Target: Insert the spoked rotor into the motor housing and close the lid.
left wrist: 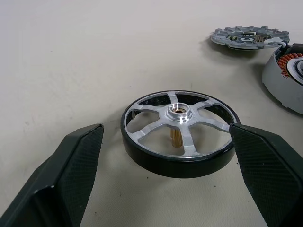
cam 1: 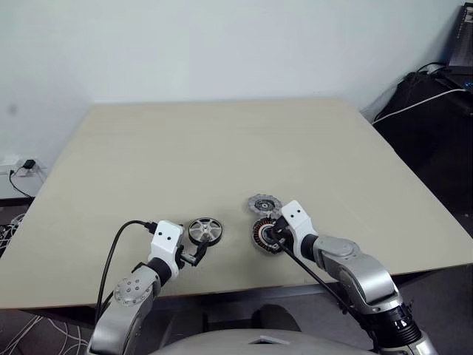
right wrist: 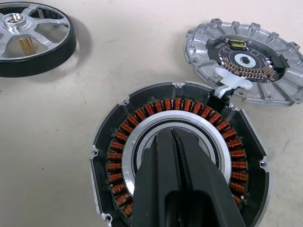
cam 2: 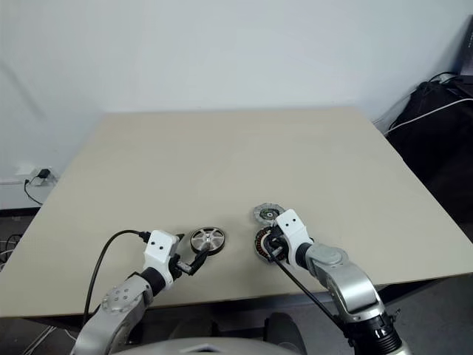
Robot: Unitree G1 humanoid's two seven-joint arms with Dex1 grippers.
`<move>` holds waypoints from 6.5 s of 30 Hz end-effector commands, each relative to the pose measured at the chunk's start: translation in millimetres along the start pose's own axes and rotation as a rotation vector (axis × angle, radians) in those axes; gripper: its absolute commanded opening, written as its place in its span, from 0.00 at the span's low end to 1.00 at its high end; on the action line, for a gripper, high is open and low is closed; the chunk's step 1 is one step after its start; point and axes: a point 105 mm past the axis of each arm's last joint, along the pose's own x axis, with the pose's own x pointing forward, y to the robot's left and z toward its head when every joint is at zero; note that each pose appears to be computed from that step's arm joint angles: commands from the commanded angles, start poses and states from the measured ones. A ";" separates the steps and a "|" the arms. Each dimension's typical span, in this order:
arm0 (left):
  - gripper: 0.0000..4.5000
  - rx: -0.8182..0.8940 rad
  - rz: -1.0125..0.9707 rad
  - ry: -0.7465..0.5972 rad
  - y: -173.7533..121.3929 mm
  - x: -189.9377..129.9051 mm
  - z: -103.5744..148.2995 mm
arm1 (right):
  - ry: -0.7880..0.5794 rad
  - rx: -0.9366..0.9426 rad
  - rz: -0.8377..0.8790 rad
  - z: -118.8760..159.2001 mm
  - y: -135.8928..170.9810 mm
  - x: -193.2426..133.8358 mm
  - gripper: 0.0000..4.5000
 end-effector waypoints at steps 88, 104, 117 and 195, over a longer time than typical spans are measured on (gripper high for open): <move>1.00 -0.187 0.190 -0.146 26.2 -7.6 17.7 | -0.349 0.063 -0.008 42.4 -7.0 -32.5 0.01; 1.00 -0.780 0.076 -0.126 0.5 -3.6 -2.8 | -0.327 0.039 0.025 40.7 4.0 -29.1 0.01; 1.00 -0.936 0.096 -0.057 -8.1 5.5 -11.5 | -0.324 0.036 0.017 40.8 3.2 -29.4 0.01; 0.93 -0.886 0.072 -0.170 9.8 5.2 7.7 | -0.294 0.022 0.020 37.3 6.1 -25.1 0.00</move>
